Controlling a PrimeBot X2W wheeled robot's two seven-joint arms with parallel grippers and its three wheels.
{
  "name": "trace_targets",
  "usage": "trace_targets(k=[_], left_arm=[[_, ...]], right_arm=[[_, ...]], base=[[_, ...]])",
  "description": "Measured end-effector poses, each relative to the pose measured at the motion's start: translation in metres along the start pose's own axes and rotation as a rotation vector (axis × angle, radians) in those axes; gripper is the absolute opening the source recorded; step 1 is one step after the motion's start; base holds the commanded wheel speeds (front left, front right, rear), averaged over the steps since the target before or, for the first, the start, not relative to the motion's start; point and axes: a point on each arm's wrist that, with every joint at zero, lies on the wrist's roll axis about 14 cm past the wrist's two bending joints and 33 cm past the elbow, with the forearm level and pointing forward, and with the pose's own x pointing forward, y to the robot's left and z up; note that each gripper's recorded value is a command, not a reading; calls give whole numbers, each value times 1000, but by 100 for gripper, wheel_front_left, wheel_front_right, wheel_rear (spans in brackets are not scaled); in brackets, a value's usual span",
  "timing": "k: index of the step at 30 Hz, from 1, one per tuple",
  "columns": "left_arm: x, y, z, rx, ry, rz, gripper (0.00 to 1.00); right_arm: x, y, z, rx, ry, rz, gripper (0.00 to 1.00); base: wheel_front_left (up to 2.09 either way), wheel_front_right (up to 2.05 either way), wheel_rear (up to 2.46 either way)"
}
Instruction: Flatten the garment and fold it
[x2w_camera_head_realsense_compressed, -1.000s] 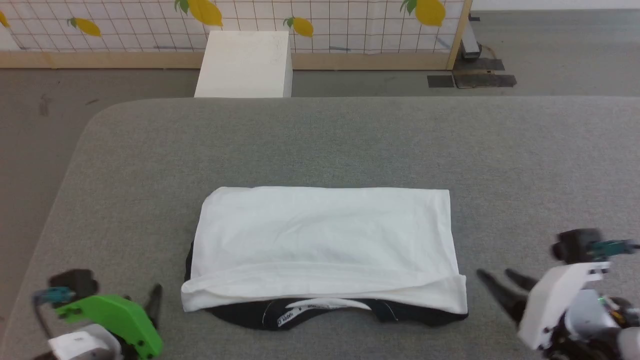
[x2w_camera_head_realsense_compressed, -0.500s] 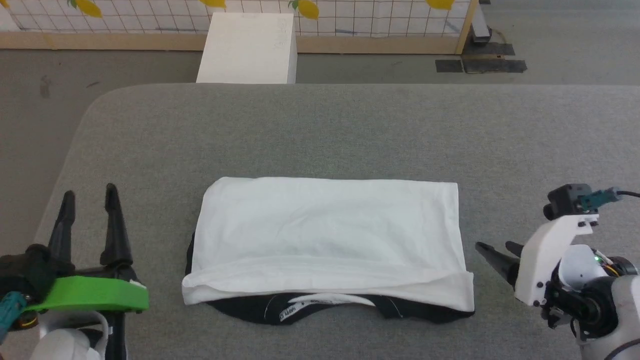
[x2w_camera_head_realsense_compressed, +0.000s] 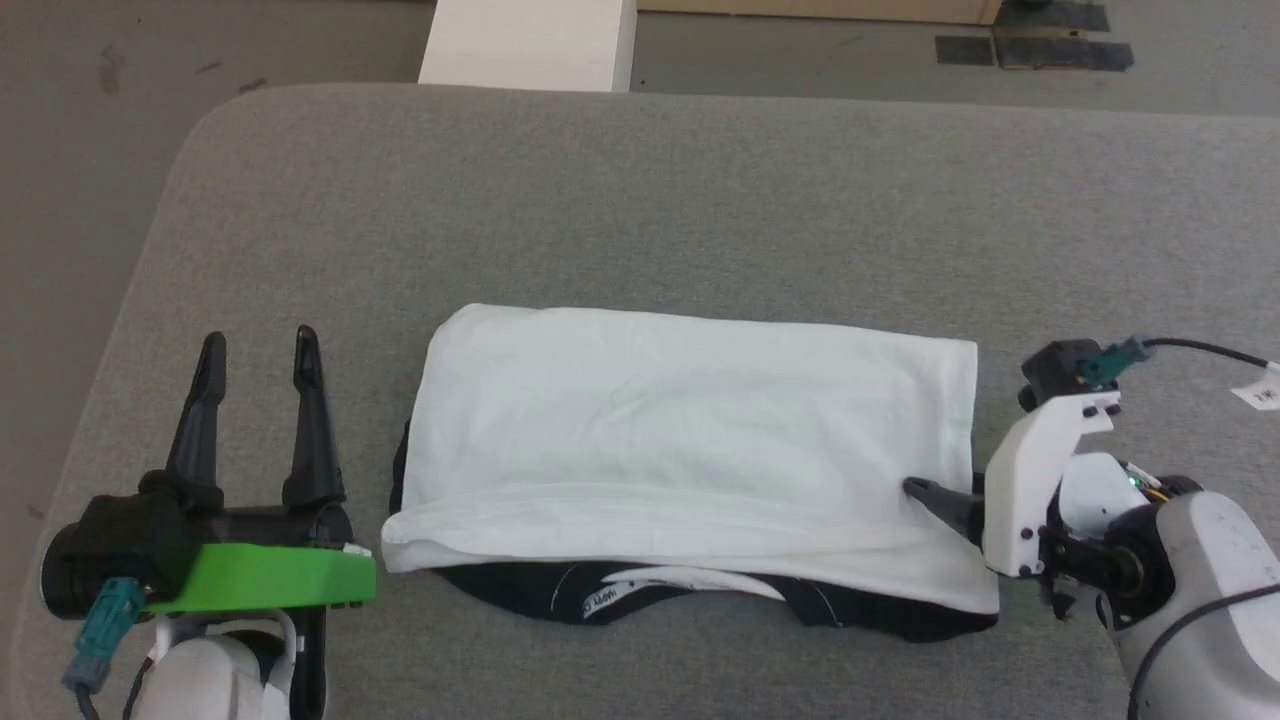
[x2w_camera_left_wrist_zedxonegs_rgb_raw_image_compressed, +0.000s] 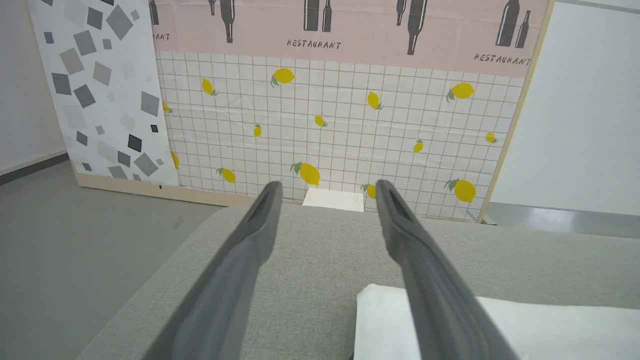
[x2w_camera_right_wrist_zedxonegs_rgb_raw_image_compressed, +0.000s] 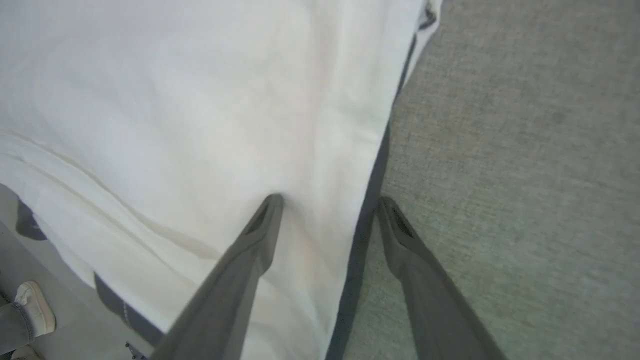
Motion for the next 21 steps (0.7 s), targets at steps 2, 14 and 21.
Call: trace_targets(k=[2,14,21], left_arm=[[-1,2,-4,8,11,7,100],[-5,8,-10,12,23,26,100],[-5,8,-6,15,8,29,100]], right_arm=[[7,7,4,-14,2,18,100],[22,28,11,-68,8,69,0],[9,4,17,-25,-33,22,0]], base=[[0,0,0],[0,0,0],[0,0,0]])
